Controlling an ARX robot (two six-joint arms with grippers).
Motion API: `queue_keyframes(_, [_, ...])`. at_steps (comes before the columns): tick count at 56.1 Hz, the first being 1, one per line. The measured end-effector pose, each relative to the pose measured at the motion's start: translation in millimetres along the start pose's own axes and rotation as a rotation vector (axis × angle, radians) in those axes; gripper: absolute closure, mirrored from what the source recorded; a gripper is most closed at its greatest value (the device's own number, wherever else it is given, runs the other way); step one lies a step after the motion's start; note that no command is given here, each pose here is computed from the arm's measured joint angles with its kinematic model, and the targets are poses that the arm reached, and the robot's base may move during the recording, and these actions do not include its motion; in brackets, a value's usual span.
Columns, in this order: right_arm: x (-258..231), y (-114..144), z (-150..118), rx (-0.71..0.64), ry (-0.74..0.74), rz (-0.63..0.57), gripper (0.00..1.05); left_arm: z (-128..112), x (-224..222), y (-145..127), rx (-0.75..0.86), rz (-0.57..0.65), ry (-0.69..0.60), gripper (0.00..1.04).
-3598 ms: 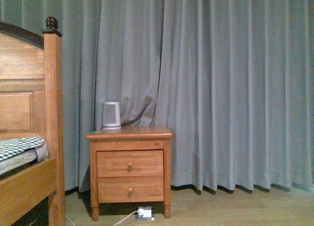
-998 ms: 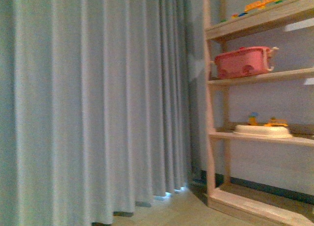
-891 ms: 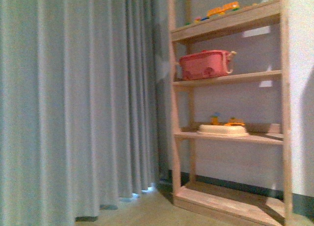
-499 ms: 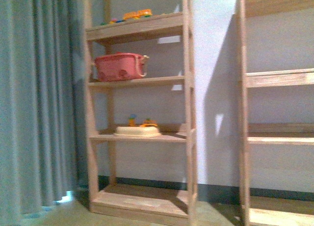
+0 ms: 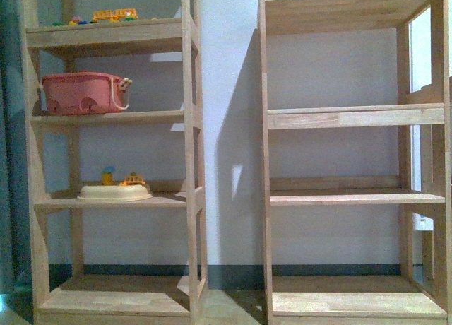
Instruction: Put away toys
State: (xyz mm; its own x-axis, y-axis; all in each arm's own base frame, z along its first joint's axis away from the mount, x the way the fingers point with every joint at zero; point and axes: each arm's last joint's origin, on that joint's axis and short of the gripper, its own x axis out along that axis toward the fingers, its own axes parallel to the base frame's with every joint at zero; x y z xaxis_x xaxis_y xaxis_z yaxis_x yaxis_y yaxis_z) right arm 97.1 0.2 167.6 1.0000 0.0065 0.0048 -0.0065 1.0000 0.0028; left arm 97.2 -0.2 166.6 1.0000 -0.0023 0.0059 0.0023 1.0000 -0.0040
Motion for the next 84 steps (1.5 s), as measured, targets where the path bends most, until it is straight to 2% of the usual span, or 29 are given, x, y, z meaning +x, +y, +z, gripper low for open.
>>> queue_keyframes(84, [0.1, -0.2, -0.1, 0.000, 0.001, -0.006, 0.96, 0.0, 0.0, 0.0, 0.000, -0.001, 0.000, 0.06])
